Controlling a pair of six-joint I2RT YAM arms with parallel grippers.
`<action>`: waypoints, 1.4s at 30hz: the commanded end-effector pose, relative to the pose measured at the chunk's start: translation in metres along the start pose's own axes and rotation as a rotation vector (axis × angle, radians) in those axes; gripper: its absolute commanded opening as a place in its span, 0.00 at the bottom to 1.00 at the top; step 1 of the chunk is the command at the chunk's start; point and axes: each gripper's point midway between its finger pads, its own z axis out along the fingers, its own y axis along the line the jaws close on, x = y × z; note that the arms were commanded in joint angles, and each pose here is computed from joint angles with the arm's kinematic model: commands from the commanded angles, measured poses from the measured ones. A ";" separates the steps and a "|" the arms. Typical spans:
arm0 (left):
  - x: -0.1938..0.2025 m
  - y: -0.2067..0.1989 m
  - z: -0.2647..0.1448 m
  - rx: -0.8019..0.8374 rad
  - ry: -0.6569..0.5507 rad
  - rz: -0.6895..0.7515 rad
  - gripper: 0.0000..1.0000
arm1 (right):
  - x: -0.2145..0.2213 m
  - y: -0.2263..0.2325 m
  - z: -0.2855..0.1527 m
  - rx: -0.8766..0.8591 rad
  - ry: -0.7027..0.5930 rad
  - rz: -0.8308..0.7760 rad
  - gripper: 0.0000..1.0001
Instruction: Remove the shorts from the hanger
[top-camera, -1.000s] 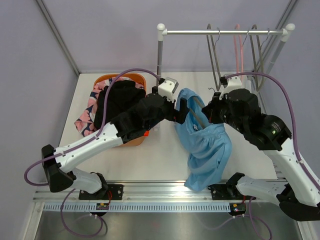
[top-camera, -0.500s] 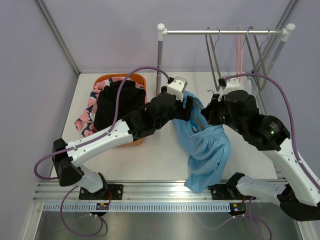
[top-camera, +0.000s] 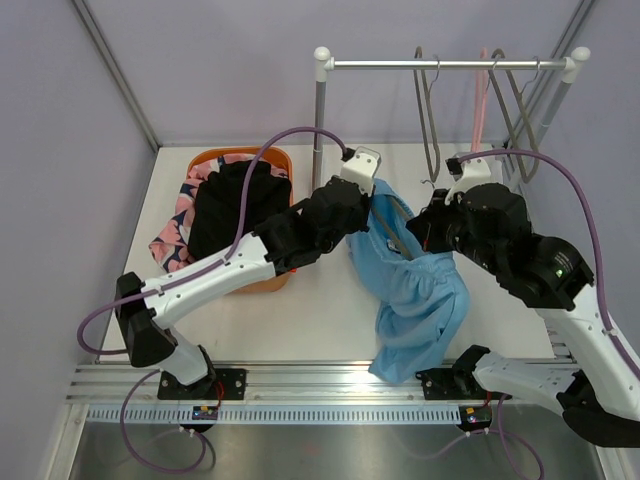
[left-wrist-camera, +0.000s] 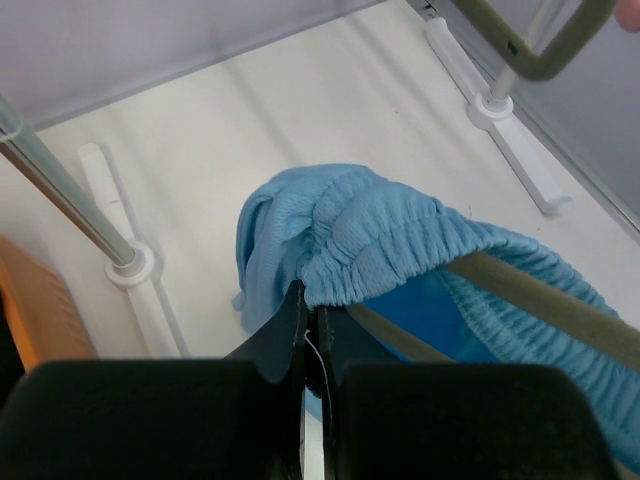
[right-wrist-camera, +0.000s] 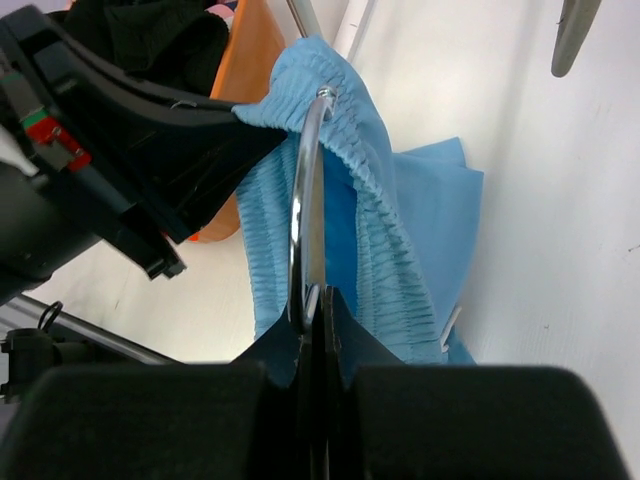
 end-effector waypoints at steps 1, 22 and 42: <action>-0.051 0.031 0.005 -0.135 -0.114 -0.019 0.00 | -0.024 0.024 -0.031 -0.145 -0.078 0.012 0.00; -0.028 0.069 0.063 -0.195 -0.016 -0.013 0.00 | -0.035 0.028 -0.072 -0.223 -0.118 -0.033 0.00; 0.027 0.038 0.042 0.004 0.032 -0.038 0.00 | -0.067 0.021 -0.069 -0.161 -0.258 -0.007 0.00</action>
